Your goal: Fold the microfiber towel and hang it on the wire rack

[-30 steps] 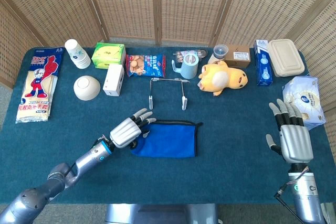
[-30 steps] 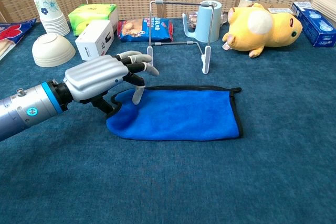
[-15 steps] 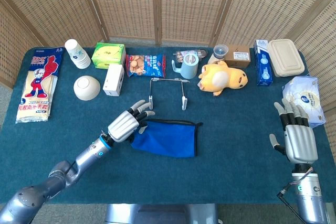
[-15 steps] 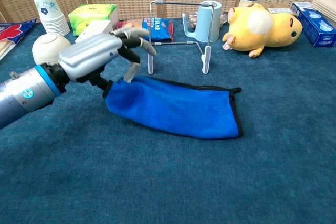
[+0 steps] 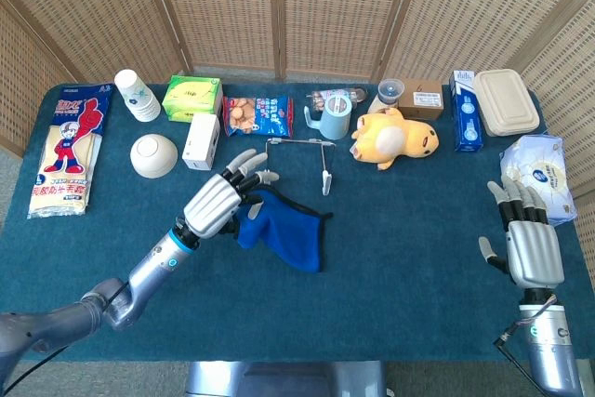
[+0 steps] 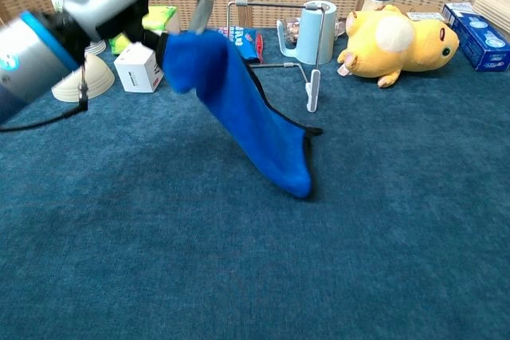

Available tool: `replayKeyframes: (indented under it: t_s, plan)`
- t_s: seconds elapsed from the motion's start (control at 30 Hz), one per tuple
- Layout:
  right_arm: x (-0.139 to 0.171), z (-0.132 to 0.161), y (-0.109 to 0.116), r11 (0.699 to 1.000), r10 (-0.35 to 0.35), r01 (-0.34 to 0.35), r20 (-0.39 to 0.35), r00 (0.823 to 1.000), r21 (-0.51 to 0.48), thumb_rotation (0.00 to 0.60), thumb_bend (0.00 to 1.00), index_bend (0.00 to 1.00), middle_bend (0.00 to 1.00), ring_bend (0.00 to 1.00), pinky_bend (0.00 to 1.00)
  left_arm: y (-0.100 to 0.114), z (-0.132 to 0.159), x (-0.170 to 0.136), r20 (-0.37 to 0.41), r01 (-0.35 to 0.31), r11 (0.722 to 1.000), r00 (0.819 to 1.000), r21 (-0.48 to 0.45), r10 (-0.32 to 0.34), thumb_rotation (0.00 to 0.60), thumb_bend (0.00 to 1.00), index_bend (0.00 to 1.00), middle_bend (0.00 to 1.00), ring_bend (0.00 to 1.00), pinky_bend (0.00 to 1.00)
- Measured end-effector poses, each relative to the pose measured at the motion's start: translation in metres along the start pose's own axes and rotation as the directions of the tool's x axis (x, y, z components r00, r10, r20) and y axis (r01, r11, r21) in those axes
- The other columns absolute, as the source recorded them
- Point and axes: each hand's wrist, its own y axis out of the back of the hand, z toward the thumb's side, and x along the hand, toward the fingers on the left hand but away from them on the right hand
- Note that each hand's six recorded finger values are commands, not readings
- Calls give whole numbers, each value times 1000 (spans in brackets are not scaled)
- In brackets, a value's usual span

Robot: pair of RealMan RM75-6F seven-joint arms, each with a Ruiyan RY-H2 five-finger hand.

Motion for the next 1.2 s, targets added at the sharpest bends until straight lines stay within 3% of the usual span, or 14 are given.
replayKeyframes:
  t_s: [0.3,0.53,0.83,1.2]
  plan:
    - [-2,-9,-7,1000,3,-3,-2,1000,-23,600,306,41,14,0,0,63,20,47,-98,-56,998,994,2,56,600,476,732,277,44,0]
    - [-1,-16,-13,999,10,-10,-4,1000,-33,600,304,41,14,0,0,97,25,77,-219,-90,996,972,-11,85,600,491,735,280,44,0]
    - [4,-25,-13,999,6,-5,6,1000,-53,600,305,42,14,0,0,110,29,104,-303,-90,996,949,7,88,600,500,737,278,42,0]
    - [9,-33,-13,998,3,-1,27,1000,-59,600,305,42,14,0,0,100,20,135,-375,-78,997,924,-5,70,600,507,737,268,35,0]
